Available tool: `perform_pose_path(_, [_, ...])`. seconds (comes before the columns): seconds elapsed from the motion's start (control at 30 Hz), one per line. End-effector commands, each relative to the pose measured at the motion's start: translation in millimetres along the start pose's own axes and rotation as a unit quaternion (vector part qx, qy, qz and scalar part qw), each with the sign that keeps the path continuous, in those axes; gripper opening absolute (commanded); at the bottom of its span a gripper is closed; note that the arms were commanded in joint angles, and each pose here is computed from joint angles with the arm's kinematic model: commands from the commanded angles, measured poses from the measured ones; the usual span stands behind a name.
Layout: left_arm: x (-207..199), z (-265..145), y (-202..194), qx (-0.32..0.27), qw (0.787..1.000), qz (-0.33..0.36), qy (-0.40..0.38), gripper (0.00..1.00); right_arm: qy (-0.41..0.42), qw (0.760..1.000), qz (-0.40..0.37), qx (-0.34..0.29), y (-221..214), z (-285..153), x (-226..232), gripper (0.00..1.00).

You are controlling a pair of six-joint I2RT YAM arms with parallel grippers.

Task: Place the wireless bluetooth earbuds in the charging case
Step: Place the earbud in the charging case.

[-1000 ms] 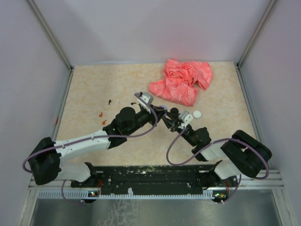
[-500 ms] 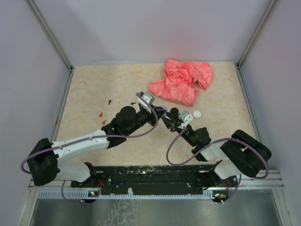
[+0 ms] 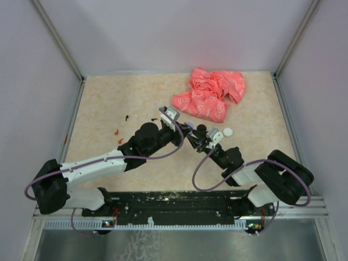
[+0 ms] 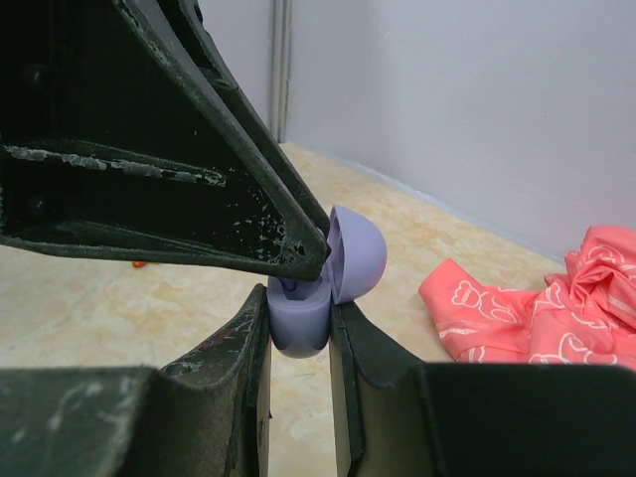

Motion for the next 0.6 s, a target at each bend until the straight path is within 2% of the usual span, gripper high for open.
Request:
perform_pose_path(0.0, [-5.8, 4.1, 8.0, -0.004, 1.000, 0.006, -0.010, 0.31, 0.003, 0.996, 0.002, -0.088, 31.9, 7.6, 1.0, 0.00])
perform_pose_path(0.3, [-6.4, -1.4, 15.6, -0.012, 1.000, 0.004, -0.013, 0.53, 0.004, 0.996, 0.008, -0.088, 31.6, 5.7, 1.7, 0.00])
perform_pose_path(0.47, [-7.5, -13.5, 30.4, -0.027, 0.999, 0.005, -0.020, 0.66, 0.009, 0.996, 0.010, -0.084, 30.8, 2.2, 2.8, 0.00])
perform_pose_path(0.57, [-7.7, -21.1, 39.9, -0.018, 1.000, 0.005, -0.020, 0.73, 0.019, 0.997, 0.014, -0.076, 30.1, -0.9, 3.9, 0.00])
Point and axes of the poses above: each gripper's point midway between its finger pads, its own z axis out along the fingers, its own x axis along the line the jaws close on, y = z × x, the point moved 8 cm from there along -z, back along the fingers, and after that the axes turned 2 degrees about z, right-handed, at the moved point
